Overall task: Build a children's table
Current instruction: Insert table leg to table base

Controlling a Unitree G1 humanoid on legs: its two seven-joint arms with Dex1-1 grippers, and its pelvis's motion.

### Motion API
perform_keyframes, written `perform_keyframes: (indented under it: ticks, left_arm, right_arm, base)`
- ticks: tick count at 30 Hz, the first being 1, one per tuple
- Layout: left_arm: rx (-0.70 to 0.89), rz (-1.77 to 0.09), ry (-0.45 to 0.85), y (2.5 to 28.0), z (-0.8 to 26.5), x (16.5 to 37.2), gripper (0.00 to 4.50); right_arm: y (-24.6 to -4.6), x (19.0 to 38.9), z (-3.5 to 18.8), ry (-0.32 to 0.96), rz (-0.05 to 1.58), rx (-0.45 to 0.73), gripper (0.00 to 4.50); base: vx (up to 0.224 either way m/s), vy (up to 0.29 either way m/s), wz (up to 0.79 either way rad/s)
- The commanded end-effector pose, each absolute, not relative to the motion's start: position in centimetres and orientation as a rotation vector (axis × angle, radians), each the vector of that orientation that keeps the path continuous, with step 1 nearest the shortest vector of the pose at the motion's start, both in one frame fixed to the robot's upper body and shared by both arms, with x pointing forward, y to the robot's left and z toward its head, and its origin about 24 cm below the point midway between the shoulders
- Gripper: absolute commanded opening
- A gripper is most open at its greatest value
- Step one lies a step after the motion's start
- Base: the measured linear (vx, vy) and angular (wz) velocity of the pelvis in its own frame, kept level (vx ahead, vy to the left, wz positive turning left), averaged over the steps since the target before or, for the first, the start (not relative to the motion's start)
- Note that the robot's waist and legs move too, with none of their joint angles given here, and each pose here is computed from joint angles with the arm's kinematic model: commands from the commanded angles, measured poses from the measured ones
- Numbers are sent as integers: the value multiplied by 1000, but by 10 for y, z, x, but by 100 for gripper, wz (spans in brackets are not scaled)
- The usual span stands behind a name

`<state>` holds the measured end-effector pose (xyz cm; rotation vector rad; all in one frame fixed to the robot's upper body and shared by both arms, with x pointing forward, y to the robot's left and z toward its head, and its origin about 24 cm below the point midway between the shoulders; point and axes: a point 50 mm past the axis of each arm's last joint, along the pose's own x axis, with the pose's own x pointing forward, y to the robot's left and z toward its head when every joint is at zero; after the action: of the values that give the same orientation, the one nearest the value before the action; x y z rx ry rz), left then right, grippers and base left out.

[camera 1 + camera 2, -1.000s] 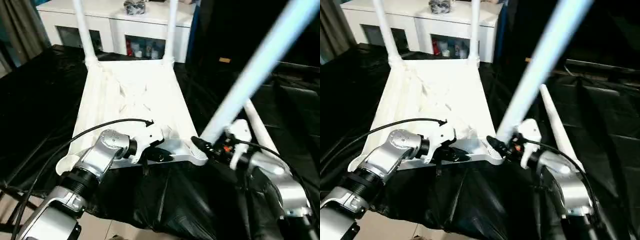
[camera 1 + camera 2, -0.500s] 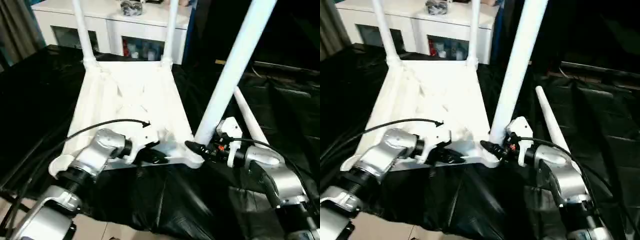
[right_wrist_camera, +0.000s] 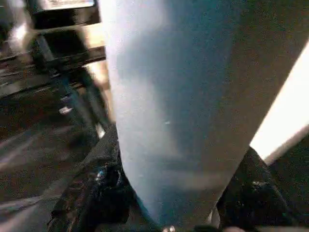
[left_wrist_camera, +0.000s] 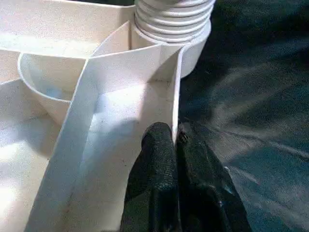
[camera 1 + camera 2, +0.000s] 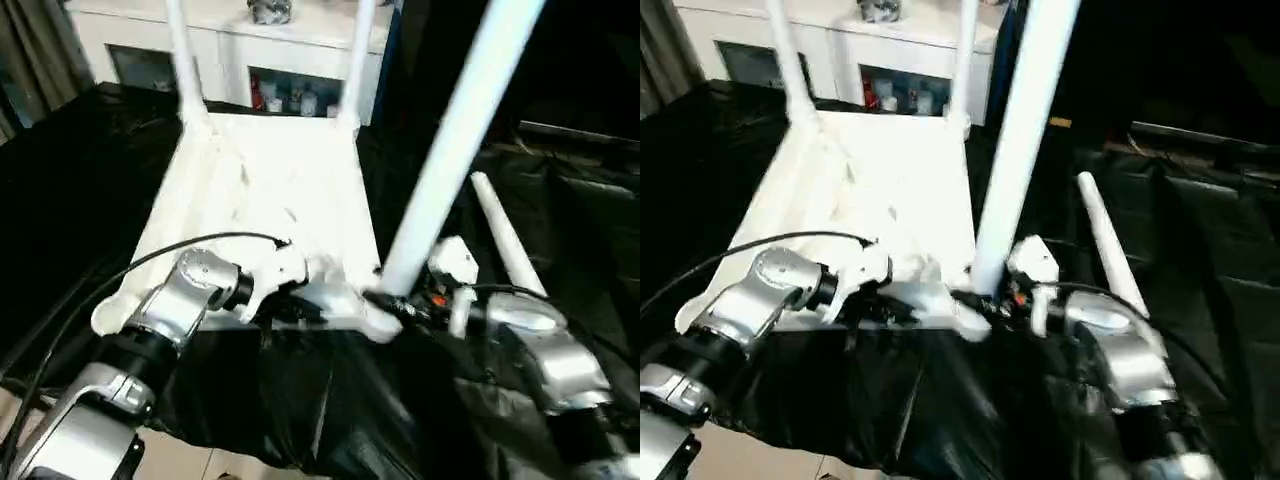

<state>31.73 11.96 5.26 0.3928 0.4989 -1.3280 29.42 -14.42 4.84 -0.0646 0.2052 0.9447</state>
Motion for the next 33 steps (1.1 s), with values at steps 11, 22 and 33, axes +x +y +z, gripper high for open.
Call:
perform_keyframes:
  ticks: [11, 22, 33]
  left_arm:
    - [229, -1194, 364, 43, 71, 305, 0]
    - [269, -1154, 395, 42, 65, 303, 0]
    - [290, -1155, 386, 46, 66, 304, 0]
  right_arm:
    - [-124, 326, -2, 468, 419, 1, 191]
    - [-102, 325, -3, 468, 466, 16, 191]
    - [-96, 334, 16, 352, 534, 43, 296]
  base:
    - [0, 0, 0]
    - [0, 0, 0]
    - [0, 0, 0]
